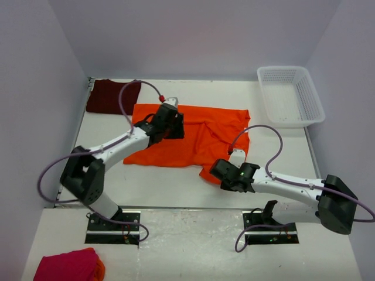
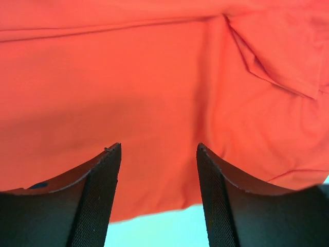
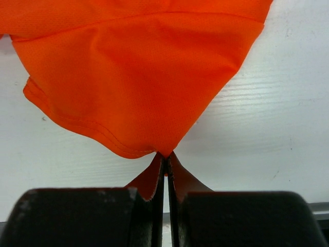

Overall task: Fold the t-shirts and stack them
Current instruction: Grap the side of the flattened tshirt closest away from the robot with both arms

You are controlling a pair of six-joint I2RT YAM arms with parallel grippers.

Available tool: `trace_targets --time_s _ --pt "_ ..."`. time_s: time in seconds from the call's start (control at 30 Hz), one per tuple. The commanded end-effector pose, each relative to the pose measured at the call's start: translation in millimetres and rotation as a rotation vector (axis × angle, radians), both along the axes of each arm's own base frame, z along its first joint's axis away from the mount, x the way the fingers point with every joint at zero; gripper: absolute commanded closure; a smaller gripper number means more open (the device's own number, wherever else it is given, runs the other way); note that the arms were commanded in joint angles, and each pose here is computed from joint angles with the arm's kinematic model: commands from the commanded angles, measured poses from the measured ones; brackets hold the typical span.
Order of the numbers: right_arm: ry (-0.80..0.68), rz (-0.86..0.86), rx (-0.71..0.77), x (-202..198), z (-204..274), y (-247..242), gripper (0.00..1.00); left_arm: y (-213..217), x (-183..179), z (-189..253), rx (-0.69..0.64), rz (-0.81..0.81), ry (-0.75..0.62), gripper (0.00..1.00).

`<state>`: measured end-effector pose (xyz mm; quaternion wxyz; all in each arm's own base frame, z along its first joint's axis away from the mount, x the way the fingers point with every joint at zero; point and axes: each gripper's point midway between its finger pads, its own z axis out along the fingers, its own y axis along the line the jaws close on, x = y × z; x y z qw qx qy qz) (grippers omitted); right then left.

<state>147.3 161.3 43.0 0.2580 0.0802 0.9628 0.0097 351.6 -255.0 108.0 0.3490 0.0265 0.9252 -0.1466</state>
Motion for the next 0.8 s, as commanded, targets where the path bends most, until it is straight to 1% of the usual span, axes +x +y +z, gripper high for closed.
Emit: trace_targets --time_s 0.0,0.07,0.1,0.13,0.17,0.2,0.23,0.37,0.4,0.47,0.5,0.57,0.6,0.63,0.67,0.7,0.77 --pt "-0.061 0.027 0.025 10.6 5.4 9.0 1.0 85.0 -19.7 14.2 0.09 0.213 -0.002 0.37" --pt "-0.066 0.036 0.037 10.5 3.5 10.2 1.0 103.7 -34.1 17.9 0.071 0.254 0.005 0.38" --pt "-0.068 0.038 0.038 10.5 3.7 10.1 1.0 115.1 -46.4 10.8 0.069 0.287 0.032 0.39" --pt "-0.072 0.044 0.041 10.6 5.1 9.9 1.0 133.0 -50.5 19.8 0.051 0.347 0.023 0.42" --pt "-0.073 0.048 0.044 10.5 5.6 10.1 1.0 146.2 -62.3 15.9 0.074 0.386 0.06 0.44" --pt "-0.075 0.053 0.046 9.9 6.0 10.2 1.0 159.3 -68.0 16.4 0.051 0.446 0.071 0.48" --pt "-0.077 0.056 0.057 8.9 6.7 10.1 1.0 163.2 -72.9 15.0 0.041 0.46 0.086 0.5" --pt "-0.086 0.075 0.102 5.9 9.3 13.6 1.0 192.2 -86.5 1.4 0.067 0.544 0.158 0.51" --pt "-0.087 0.073 0.104 5.2 9.5 12.3 1.0 209.0 -88.4 -7.6 0.083 0.583 0.187 0.51" --pt "-0.087 0.068 0.098 3.1 8.2 7.5 1.0 214.3 -90.0 -19.3 0.045 0.579 0.227 0.51" --pt "-0.09 0.069 0.117 2.2 9.9 8.7 1.0 228.6 -95.5 -30.7 0.046 0.612 0.264 0.51" --pt "-0.092 0.084 0.136 -0.3 11.2 10.5 1.0 230.5 -97.9 -43.7 0.016 0.598 0.299 0.53" --pt "-0.094 0.08 0.142 -0.9 11.4 10.5 1.0 236.9 -98.3 -47.9 -0.003 0.623 0.324 0.53" --pt "-0.094 0.084 0.146 -1.6 11.6 11.2 1.0 232.4 -97.8 -48.6 -0.043 0.61 0.342 0.53" --pt "-0.094 0.089 0.149 -2.2 12.2 11.9 1.0 232.8 -95.9 -48.8 -0.055 0.608 0.34 0.54" --pt "-0.093 0.09 0.146 -2.4 12.0 11.6 1.0 235.7 -95.4 -50.7 -0.086 0.621 0.356 0.56" --pt "-0.092 0.093 0.142 -2.6 12.1 12.1 1.0 232.1 -94.8 -52.2 -0.109 0.605 0.373 0.58"
